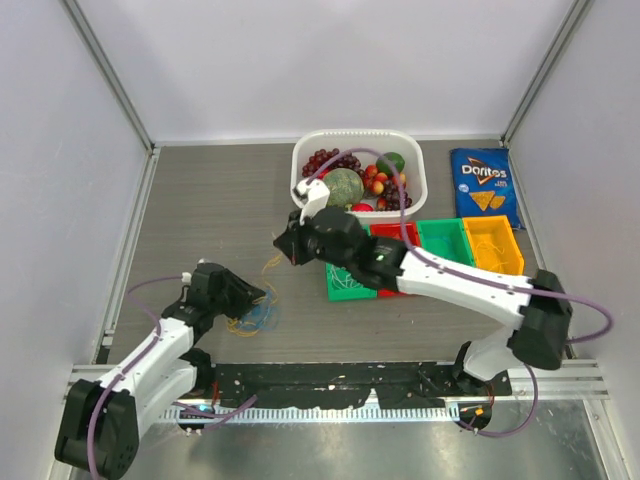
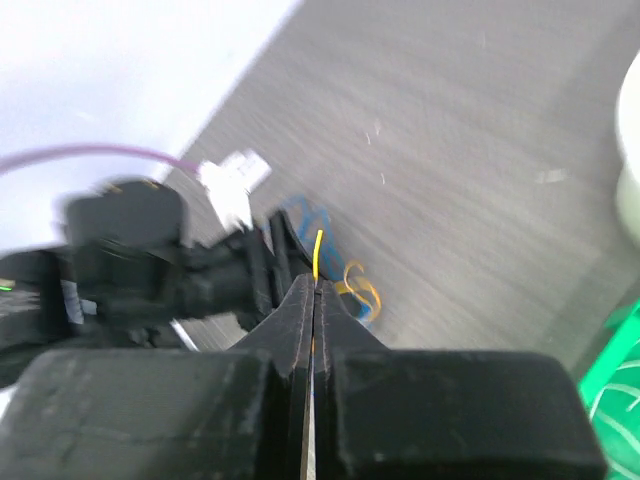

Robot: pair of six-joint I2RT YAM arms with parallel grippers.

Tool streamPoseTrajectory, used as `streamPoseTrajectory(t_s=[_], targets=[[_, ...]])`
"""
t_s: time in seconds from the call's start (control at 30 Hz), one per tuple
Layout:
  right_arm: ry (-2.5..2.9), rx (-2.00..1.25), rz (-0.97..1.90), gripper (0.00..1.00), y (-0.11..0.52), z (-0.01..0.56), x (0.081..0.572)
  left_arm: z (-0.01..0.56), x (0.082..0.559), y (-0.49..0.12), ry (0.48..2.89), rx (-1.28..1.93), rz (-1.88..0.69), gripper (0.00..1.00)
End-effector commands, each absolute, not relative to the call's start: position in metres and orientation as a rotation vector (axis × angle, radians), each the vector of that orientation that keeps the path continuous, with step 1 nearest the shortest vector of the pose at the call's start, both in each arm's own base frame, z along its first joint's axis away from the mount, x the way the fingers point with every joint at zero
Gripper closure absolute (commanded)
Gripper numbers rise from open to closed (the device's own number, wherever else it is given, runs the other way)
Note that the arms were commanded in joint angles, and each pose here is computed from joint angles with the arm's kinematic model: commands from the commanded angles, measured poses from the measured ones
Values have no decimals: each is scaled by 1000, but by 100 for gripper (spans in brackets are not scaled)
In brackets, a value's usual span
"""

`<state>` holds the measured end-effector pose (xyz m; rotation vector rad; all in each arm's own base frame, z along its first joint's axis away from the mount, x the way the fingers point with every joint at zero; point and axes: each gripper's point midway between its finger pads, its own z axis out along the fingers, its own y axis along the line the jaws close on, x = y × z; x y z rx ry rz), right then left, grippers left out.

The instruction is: Untangle the cables

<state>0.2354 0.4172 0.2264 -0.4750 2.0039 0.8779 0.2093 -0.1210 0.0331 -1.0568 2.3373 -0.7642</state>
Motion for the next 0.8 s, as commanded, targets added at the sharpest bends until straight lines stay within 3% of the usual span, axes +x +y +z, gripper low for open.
streamPoseTrajectory(t_s=[0.0,0.13,0.37,0.67,0.77], targets=[[1738,-427,904,99,386,365,233,50,228,-122,2204,-988,-831,54],[1552,-337,901,99,333,456,223,46,223,-109,2171,-1019,-768,48],[1285,-196,975,99,259,561,194,42,220,-103,2151,-1019,-747,35],[1212,-187,948,99,251,603,194,52,222,-109,2165,-986,-771,32],[1232,-210,928,99,267,599,203,84,227,-129,2118,-855,-940,23]])
